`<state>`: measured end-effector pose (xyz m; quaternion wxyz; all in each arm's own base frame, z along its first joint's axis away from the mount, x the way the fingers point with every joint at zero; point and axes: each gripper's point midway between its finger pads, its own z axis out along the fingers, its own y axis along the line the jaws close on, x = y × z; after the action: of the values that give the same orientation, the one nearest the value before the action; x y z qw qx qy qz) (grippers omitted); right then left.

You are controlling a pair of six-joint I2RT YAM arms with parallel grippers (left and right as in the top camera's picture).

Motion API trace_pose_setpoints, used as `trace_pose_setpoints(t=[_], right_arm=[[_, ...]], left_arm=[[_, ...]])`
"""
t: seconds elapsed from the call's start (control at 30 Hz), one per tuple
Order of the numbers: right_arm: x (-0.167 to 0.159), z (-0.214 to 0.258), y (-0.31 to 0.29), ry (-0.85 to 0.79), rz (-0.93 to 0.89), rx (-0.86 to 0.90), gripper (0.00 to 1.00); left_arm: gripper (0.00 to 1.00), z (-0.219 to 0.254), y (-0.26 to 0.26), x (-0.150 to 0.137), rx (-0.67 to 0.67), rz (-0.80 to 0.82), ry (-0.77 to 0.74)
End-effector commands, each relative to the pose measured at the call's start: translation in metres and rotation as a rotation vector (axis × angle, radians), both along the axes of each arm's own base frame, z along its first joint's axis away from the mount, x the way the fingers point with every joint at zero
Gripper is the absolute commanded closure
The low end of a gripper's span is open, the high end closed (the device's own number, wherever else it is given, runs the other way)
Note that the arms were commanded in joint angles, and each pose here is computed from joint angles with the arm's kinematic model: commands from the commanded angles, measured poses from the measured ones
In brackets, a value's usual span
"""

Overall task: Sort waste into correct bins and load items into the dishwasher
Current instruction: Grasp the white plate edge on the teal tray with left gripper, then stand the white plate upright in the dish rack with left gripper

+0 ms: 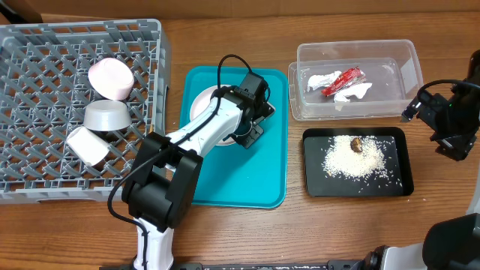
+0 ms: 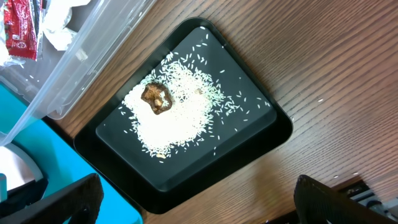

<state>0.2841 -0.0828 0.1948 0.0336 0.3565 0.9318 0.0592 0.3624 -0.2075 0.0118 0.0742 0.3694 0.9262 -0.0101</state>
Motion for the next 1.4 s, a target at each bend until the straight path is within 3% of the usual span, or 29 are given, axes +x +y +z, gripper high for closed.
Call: trace_pose_setpoints(t=[0.0,0.33,0.53,0.73,0.9,1.17,1.33,1.37], right_arm=[[0.001,0.005,0.001,-0.02,0.009,-0.005,0.0],[0.0,0.005,0.001,-0.014,0.009,-0.003,0.0],[0.0,0.005,0.001,-0.014,0.009,-0.003,0.0],[0.0,0.005,0.001,-0.015,0.009,-0.003,0.0],[0.0,0.005,0.001,-0.015,0.009,-0.003,0.0],[0.0,0.005,0.001,-0.013,0.009,-0.003,0.0],[-0.001,0.005,0.002,-0.013,0.009,-0.003,0.0],[-0.001,0.005,0.002,-0.012,0.009,-0.003,0.0]], left_arm=[[0.96,0.013,0.005,0.001,0.007,0.085,-0.005],[0.96,0.182,0.022,0.039,-0.189,0.224,-0.327],[0.96,0.233,0.065,0.043,-0.365,0.339,-0.37],[0.96,0.251,0.102,0.049,-0.658,0.402,-0.271],[0.96,0.259,0.13,0.053,-0.808,0.445,-0.227],[0.96,0.222,0.165,0.065,-0.943,0.532,-0.085],[0.96,0.194,0.186,0.074,-0.933,0.607,-0.04],[0.86,0.194,0.188,0.074,-0.935,0.611,-0.042]])
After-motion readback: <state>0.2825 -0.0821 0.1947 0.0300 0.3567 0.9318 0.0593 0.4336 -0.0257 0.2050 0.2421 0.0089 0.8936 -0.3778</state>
